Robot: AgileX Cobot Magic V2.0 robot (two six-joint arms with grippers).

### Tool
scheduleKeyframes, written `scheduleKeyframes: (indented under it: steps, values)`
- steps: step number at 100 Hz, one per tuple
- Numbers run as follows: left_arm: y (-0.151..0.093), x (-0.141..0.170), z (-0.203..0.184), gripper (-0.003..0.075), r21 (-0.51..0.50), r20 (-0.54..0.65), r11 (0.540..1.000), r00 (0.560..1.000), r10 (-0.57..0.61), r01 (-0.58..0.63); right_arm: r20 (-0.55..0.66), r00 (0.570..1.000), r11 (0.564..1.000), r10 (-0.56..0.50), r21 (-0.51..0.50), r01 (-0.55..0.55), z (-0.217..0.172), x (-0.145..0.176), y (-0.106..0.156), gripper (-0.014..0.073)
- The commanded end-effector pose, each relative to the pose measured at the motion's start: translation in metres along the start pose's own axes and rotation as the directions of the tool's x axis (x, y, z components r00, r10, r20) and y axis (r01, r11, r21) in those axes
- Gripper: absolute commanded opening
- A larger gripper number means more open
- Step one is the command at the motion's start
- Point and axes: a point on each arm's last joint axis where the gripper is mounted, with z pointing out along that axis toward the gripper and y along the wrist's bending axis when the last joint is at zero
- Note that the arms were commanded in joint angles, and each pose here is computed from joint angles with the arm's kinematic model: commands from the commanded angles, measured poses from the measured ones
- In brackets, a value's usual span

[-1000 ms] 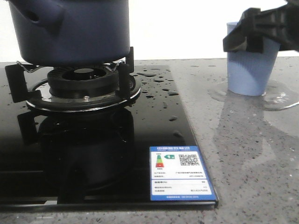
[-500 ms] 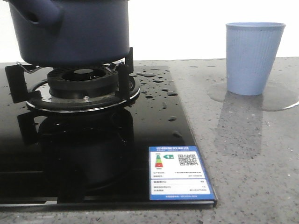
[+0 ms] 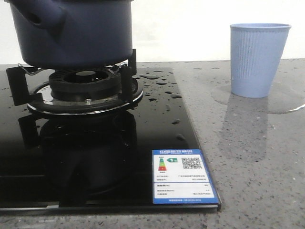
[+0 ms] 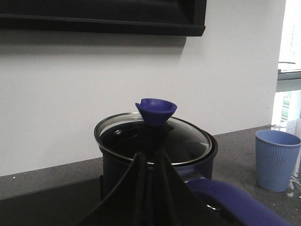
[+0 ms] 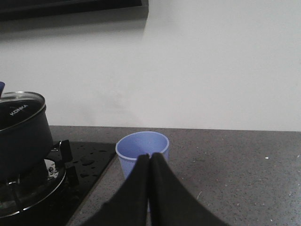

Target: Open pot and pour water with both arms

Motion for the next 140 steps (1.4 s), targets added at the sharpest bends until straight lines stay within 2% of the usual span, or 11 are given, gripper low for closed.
scheduleKeyframes:
  steps: [1,14,90,99,104,109,118,126,140]
  values:
    - [0.0,-0.002,-0.002,-0.002,-0.005,0.026,0.999,0.998,-0.054,0.054,0.109,0.994,0.999,0.002,-0.036,0.002,-0.01,-0.01,0.001,-0.0071]
    - [-0.001,0.003,-0.003,-0.002,-0.001,0.016,0.998,0.998,-0.057,0.057,0.152,0.988,0.999,0.01,-0.038,-0.004,-0.02,-0.011,0.0,-0.0071]
    - [-0.001,0.003,-0.003,-0.002,-0.001,0.017,0.998,0.998,-0.057,0.057,0.154,0.988,0.999,0.01,-0.039,-0.004,-0.02,-0.011,0.0,-0.0071]
    - [0.0,0.005,-0.003,-0.002,-0.007,-0.005,1.0,1.0,0.006,-0.007,0.154,0.988,0.999,0.01,-0.039,-0.004,-0.02,-0.011,0.0,-0.0071]
    - [0.0,0.009,-0.003,-0.002,-0.002,-0.046,0.993,0.992,0.119,-0.119,0.154,0.988,0.999,0.01,-0.039,-0.004,-0.02,-0.011,0.0,-0.0071]
    - [0.0,0.011,-0.004,-0.002,-0.004,-0.078,0.989,0.986,0.148,-0.149,0.154,0.988,0.999,0.01,-0.039,-0.004,-0.02,-0.011,0.0,-0.0071]
    - [0.008,0.02,-0.007,-0.002,-0.093,-0.188,0.993,0.98,0.059,-0.077,0.154,0.988,0.999,0.01,-0.039,-0.004,-0.02,-0.011,0.0,-0.0071]
    - [0.014,0.029,-0.012,-0.002,-0.175,-0.266,0.982,0.964,0.018,-0.067,0.154,0.988,0.999,0.01,-0.039,-0.004,-0.02,-0.011,0.0,-0.0071]
    - [0.022,0.04,-0.022,-0.002,-0.268,-0.255,0.949,0.962,0.094,-0.164,0.154,0.988,0.999,0.01,-0.039,-0.004,-0.02,-0.011,0.0,-0.0071]
